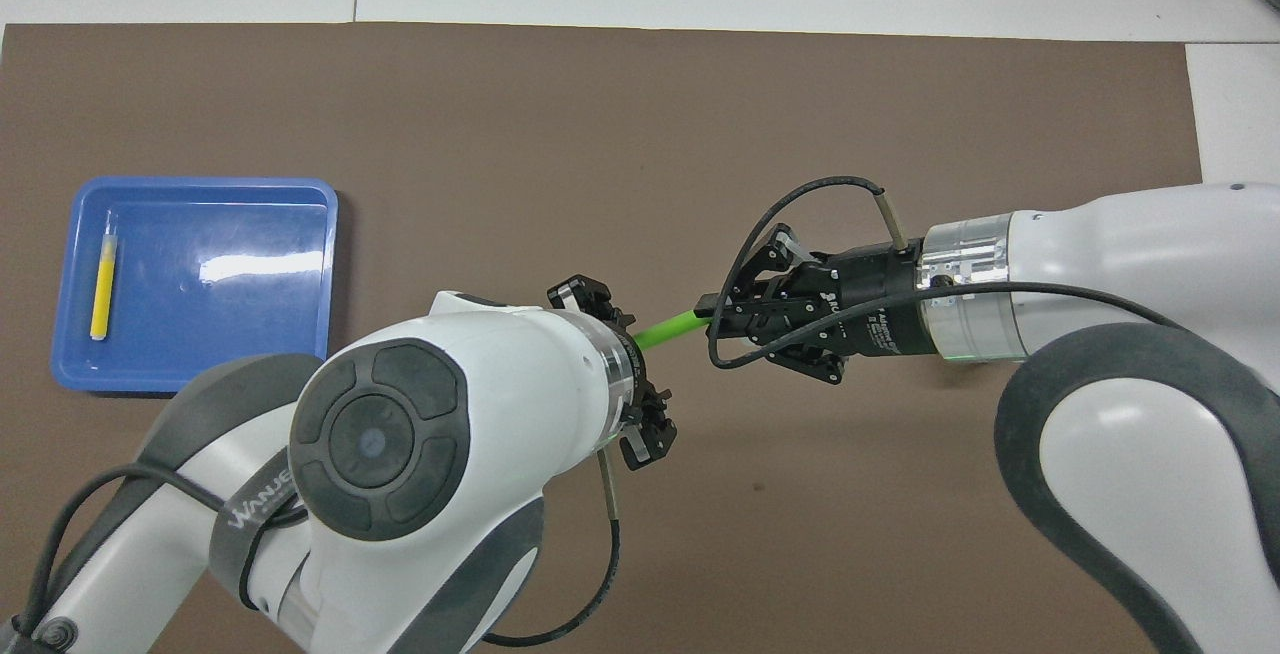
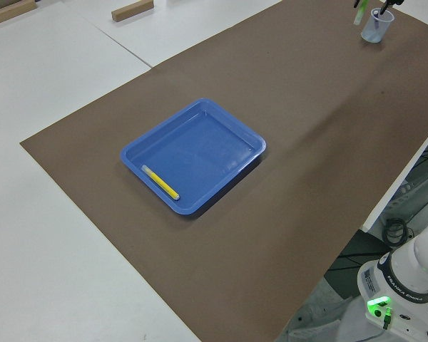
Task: Right arm passes pens to left for tray arrangement
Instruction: 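Close the left gripper on the green pen held by the right gripper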
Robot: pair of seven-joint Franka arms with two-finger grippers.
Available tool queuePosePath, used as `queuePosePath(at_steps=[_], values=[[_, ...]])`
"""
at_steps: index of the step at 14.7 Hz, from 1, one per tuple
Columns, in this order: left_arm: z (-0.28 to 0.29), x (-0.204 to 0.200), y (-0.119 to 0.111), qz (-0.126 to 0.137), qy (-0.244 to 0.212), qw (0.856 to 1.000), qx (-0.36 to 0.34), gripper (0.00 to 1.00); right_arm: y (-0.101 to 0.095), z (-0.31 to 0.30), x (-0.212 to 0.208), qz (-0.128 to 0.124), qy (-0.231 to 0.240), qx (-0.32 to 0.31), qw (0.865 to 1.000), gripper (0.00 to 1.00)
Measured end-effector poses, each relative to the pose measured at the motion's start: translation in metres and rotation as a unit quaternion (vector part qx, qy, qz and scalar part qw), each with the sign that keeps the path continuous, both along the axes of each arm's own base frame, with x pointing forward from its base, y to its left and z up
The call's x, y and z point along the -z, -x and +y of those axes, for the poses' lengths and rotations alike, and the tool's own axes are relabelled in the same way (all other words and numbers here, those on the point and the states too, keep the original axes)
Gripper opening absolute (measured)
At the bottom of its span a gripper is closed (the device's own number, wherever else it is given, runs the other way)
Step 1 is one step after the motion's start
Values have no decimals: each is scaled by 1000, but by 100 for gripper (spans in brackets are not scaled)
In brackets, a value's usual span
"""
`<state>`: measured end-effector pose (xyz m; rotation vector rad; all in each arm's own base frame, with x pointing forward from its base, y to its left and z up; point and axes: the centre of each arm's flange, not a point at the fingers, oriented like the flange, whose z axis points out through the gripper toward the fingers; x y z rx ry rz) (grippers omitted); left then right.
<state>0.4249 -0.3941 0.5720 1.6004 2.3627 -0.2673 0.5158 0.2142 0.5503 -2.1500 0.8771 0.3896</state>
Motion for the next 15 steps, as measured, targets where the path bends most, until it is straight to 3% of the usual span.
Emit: queuePosePath(at_steps=[9, 11, 14, 15], values=[[0, 1, 0, 0, -1, 1000, 0, 70, 0, 0, 0, 1, -1, 1, 1000, 19], [0, 1, 0, -2, 0, 1000, 0, 60, 0, 1, 0, 3, -7, 2, 1000, 19], [-2, 3, 1, -7, 3, 1000, 1, 59, 0, 1, -1, 3, -9, 3, 1000, 19], [-4, 4, 2, -11, 1, 1000, 3, 52, 0, 1, 0, 4, -9, 3, 1000, 19]])
